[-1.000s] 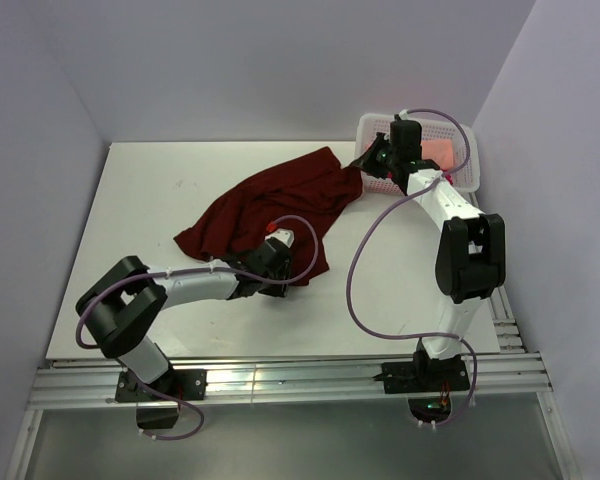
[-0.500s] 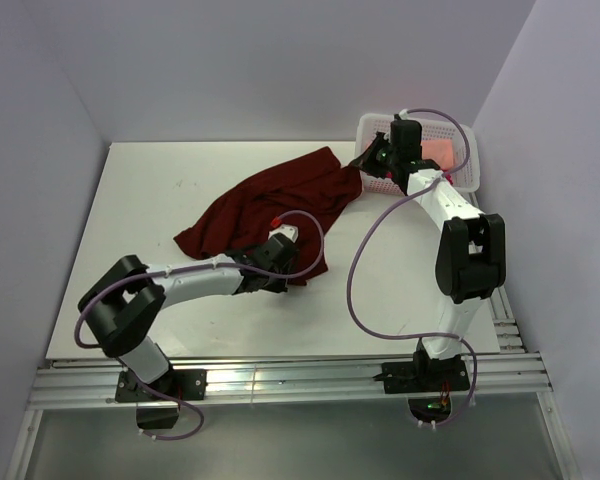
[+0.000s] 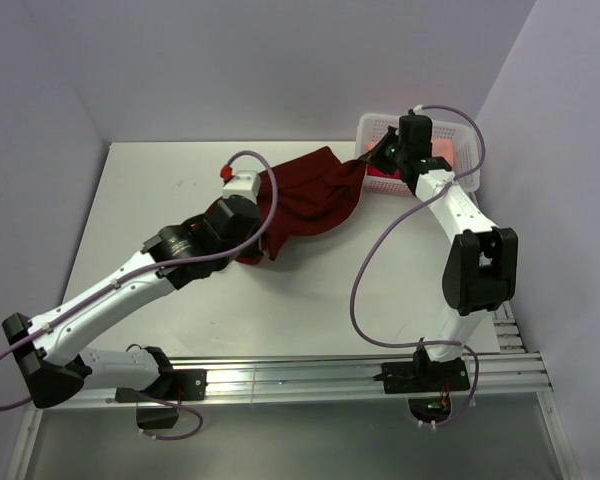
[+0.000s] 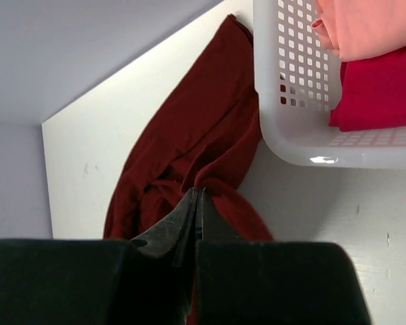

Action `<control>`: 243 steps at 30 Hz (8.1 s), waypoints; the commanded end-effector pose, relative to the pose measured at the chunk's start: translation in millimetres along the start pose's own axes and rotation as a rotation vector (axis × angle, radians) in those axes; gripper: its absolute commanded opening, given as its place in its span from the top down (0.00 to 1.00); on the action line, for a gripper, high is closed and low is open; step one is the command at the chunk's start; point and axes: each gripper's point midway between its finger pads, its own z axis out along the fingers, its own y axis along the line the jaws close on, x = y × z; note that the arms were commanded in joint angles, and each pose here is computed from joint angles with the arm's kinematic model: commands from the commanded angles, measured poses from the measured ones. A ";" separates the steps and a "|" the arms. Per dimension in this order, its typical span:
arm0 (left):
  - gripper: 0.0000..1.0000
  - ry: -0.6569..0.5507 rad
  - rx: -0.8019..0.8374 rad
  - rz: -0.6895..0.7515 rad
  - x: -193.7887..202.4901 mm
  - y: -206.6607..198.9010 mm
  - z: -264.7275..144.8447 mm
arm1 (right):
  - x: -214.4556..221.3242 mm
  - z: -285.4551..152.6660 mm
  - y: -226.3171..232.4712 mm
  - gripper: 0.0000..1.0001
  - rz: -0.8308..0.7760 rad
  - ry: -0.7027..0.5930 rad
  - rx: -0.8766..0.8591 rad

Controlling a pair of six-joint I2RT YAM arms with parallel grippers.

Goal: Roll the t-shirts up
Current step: Flatten the tshirt

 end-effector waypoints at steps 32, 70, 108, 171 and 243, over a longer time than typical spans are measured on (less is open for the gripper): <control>1.00 -0.611 -0.349 -0.136 -228.7 162.0 -136.3 | -17.1 -83.4 34.0 1.00 0.485 -0.023 0.156; 1.00 -0.546 -0.154 -0.264 -57.0 167.6 -130.2 | 246.5 -139.2 -71.5 0.45 0.272 0.334 0.011; 1.00 -0.509 -0.172 -0.254 -50.7 170.2 -124.0 | 325.6 -141.8 -78.3 1.00 -0.151 0.479 0.068; 1.00 -0.503 -0.196 -0.275 -48.0 174.3 -127.2 | 358.6 -169.1 -131.4 0.55 -0.012 0.544 0.226; 1.00 -0.899 -0.022 -0.177 -268.0 114.1 -169.7 | -15.3 -256.7 178.4 1.00 -0.268 -0.299 -0.434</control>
